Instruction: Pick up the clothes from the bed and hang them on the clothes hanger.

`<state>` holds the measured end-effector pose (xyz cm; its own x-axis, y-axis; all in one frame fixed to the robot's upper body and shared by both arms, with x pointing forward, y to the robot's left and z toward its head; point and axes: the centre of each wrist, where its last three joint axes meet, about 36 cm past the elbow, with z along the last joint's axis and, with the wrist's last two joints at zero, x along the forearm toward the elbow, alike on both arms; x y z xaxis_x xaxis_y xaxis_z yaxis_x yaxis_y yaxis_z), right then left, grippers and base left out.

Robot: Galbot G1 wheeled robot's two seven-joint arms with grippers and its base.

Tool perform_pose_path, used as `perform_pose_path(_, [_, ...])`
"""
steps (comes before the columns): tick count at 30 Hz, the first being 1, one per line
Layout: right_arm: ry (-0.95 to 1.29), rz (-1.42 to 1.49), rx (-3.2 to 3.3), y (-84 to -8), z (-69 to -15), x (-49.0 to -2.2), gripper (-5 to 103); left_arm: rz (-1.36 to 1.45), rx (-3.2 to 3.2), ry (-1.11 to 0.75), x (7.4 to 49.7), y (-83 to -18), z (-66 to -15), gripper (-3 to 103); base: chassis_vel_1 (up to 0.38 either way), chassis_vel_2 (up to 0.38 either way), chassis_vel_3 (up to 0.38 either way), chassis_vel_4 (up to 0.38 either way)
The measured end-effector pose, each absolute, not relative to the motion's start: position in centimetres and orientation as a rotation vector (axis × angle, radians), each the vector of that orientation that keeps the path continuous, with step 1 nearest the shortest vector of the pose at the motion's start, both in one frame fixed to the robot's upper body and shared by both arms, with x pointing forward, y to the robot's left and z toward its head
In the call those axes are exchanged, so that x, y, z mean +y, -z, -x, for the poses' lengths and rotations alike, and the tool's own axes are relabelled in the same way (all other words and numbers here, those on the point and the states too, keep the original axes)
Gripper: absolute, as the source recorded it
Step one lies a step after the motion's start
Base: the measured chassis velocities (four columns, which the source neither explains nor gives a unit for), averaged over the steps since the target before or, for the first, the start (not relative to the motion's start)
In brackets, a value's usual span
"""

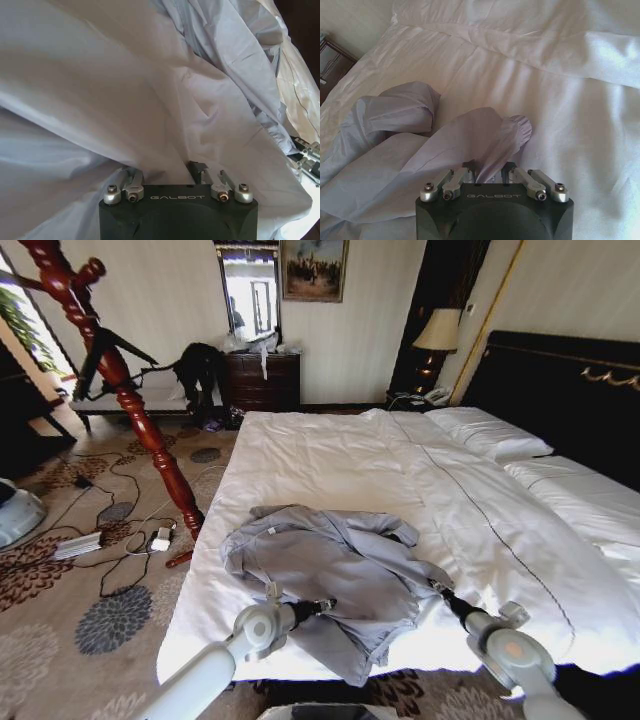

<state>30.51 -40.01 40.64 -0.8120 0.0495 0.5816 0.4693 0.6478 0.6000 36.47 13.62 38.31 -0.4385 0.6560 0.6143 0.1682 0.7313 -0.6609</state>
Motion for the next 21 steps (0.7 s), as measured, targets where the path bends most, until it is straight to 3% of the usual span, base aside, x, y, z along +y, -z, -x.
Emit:
perform_pose_path(1, [1.057,0.400,-2.342,-40.7,-30.5,-39.9,22,0.621,-1.982,-0.643,14.0,-38.3,-36.1,32,0.000,0.000,0.000,0.000])
perform_pose_path(2, [1.057,0.400,-2.342,-40.7,-30.5,-39.9,22,0.621,-1.982,-0.643,14.0,-38.3,-36.1,32,0.000,0.000,0.000,0.000])
perform_pose_path(5, [1.060,0.386,-2.349,-41.1,-30.4,-39.6,6,0.607,-1.984,-0.642,14.8,-38.5,-35.3,22,0.000,0.000,0.000,0.000])
perform_pose_path(9, [1.057,0.366,-2.352,-41.7,-29.9,-39.0,1,0.592,-2.002,-0.651,15.8,-39.0,-35.0,11,0.000,0.000,0.000,0.000])
perform_pose_path(10, [1.040,0.354,-2.352,-42.2,-29.2,-38.3,1,0.579,-2.020,-0.656,16.5,-39.7,-34.9,2,0.000,0.000,0.000,0.000])
perform_pose_path(21, [0.990,0.358,-2.294,-46.0,-24.9,-34.2,0,0.520,-2.065,-0.567,22.9,-44.5,-31.1,0,0.000,0.000,0.000,0.000])
